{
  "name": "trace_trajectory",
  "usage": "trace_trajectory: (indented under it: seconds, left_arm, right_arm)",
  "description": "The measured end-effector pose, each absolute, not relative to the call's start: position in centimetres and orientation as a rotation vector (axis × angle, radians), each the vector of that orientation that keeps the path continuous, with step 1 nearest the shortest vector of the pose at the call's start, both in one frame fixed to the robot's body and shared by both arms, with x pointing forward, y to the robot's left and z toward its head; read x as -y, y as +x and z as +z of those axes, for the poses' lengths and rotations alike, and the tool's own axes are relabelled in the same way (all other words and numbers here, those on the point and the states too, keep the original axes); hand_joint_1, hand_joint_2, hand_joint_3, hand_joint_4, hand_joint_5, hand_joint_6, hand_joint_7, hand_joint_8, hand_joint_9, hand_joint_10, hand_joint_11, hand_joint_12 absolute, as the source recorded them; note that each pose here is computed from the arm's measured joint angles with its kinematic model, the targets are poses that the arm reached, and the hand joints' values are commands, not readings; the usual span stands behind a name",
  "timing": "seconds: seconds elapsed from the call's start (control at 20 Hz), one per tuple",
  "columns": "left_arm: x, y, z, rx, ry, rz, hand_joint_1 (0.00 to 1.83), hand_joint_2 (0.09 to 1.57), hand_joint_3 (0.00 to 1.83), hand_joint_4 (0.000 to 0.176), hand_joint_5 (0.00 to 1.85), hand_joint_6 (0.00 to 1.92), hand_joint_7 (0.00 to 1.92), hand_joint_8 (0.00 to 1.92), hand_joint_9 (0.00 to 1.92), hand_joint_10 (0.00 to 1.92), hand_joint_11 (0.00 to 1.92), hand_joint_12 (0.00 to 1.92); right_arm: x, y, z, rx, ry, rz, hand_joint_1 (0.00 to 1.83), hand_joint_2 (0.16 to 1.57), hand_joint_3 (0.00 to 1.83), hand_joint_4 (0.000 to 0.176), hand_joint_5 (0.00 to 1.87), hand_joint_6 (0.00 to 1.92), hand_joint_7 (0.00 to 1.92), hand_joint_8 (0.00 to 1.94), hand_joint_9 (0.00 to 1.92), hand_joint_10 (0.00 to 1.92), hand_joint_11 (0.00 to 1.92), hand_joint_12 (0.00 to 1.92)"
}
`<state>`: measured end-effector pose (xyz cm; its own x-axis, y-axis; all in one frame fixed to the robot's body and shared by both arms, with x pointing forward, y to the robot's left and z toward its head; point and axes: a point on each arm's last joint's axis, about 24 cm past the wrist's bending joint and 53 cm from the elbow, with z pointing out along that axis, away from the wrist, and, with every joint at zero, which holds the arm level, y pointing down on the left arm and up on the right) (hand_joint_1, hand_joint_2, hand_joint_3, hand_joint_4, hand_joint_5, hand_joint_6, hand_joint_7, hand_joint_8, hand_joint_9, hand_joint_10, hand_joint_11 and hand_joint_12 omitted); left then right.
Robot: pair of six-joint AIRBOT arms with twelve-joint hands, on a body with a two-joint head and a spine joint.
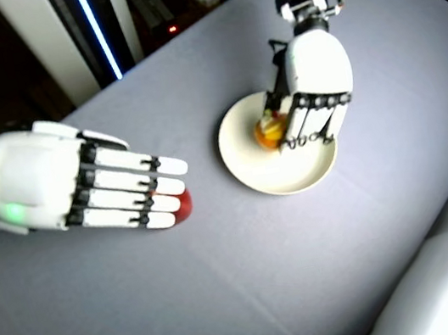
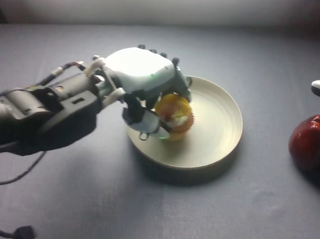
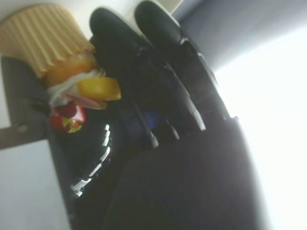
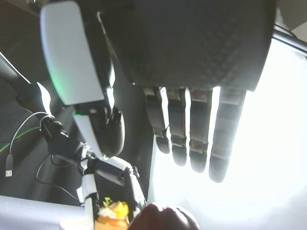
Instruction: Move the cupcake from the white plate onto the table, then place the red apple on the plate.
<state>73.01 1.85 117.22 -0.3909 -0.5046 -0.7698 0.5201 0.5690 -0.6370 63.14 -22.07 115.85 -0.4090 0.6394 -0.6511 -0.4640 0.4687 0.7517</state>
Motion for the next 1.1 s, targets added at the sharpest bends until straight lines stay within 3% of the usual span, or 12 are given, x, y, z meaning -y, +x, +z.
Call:
trace_trajectory:
  seconds: [0.15,0.25,0.3,0.4,0.5,0.65,0.75,0.8,0.85,1.0,1.05,1.1]
  left_arm:
    - [-4.6,71.8,120.3,-1.551,0.014,-1.110,1.25,1.05,0.00,0.002,1.25,0.47,1.07,0.89,0.99,0.62,0.61,1.50]
    - [-7.0,70.7,122.7,-1.471,0.034,-1.103,1.24,1.06,0.00,0.034,1.12,0.75,1.09,0.81,0.98,0.43,0.46,1.37]
    - [-8.6,70.3,123.4,-1.448,0.033,-1.088,1.26,1.06,0.00,0.000,1.20,0.49,1.05,1.00,1.00,0.53,0.56,1.44]
    - [-11.1,70.2,122.7,-1.466,0.023,-1.040,1.27,1.04,0.00,0.000,1.28,0.31,1.07,0.98,1.00,0.65,0.64,1.46]
    - [-13.2,70.1,121.4,-1.506,-0.006,-0.994,1.27,1.06,0.00,0.000,1.18,0.45,1.06,1.03,0.98,0.78,0.76,1.42]
    - [-15.2,69.7,118.0,-1.587,-0.064,-0.942,1.28,1.09,0.00,0.000,1.12,0.51,1.01,1.18,0.86,1.17,0.68,1.68]
    - [-15.8,69.4,116.3,-1.628,-0.085,-0.926,1.28,1.07,0.00,0.000,1.12,0.54,1.07,1.06,0.90,1.05,0.70,1.57]
    - [-16.1,69.3,115.4,-1.644,-0.100,-0.915,1.27,1.05,0.00,0.000,1.12,0.59,1.16,0.84,1.04,0.69,0.74,1.33]
    - [-16.4,69.3,114.7,-1.662,-0.111,-0.898,1.28,1.05,0.00,0.000,1.17,0.46,1.11,0.96,1.03,0.73,0.74,1.42]
    - [-17.6,69.3,113.4,-1.689,-0.148,-0.867,1.27,1.08,0.00,0.000,1.03,0.68,1.08,1.04,0.99,0.79,0.86,1.42]
    - [-17.7,69.3,113.3,-1.688,-0.148,-0.864,1.19,0.98,0.00,0.000,0.80,0.23,0.81,0.40,0.87,0.64,0.70,1.40]
    - [-17.7,69.2,113.3,-1.687,-0.148,-0.863,1.15,0.94,0.00,0.000,0.72,0.06,0.76,0.13,0.85,0.48,0.66,1.26]
  right_arm:
    - [22.1,63.2,115.8,-1.583,0.160,1.216,0.63,1.40,0.00,0.000,0.21,0.00,0.28,0.01,0.30,0.01,0.30,0.05]
    - [22.2,63.2,115.8,-1.582,0.170,1.214,0.64,1.39,0.00,0.000,0.21,0.00,0.29,0.00,0.32,0.01,0.30,0.05]
    - [22.4,63.2,115.6,-1.586,0.175,1.211,0.63,1.39,0.00,0.000,0.21,0.00,0.29,0.00,0.31,0.01,0.30,0.05]
    - [22.5,63.1,115.4,-1.591,0.179,1.208,0.62,1.40,0.00,0.000,0.21,0.00,0.28,0.00,0.30,0.00,0.29,0.04]
    - [22.5,63.2,115.3,-1.593,0.185,1.206,0.59,1.40,0.00,0.000,0.20,0.00,0.28,0.00,0.31,0.01,0.29,0.04]
    - [22.5,63.1,115.2,-1.598,0.187,1.207,0.63,1.41,0.00,0.001,0.20,0.00,0.28,0.00,0.31,0.00,0.29,0.03]
    - [22.5,63.1,115.2,-1.597,0.186,1.208,0.65,1.41,0.00,0.004,0.20,0.00,0.28,0.00,0.31,0.00,0.29,0.03]
    - [22.6,63.1,115.2,-1.597,0.189,1.207,0.65,1.39,0.00,0.015,0.21,0.01,0.28,0.00,0.32,0.01,0.30,0.03]
    - [22.6,63.1,115.2,-1.598,0.189,1.208,0.67,1.38,0.00,0.012,0.22,0.01,0.29,0.00,0.34,0.01,0.31,0.04]
    - [22.5,63.1,115.2,-1.597,0.188,1.208,0.72,1.36,0.00,0.000,0.25,0.01,0.33,0.01,0.35,0.01,0.33,0.04]
    - [22.5,63.1,115.2,-1.597,0.188,1.208,0.71,1.36,0.00,0.006,0.25,0.01,0.32,0.00,0.35,0.00,0.32,0.04]
    - [22.5,63.1,115.2,-1.598,0.188,1.208,0.71,1.36,0.00,0.011,0.24,0.00,0.31,0.00,0.34,0.00,0.31,0.03]
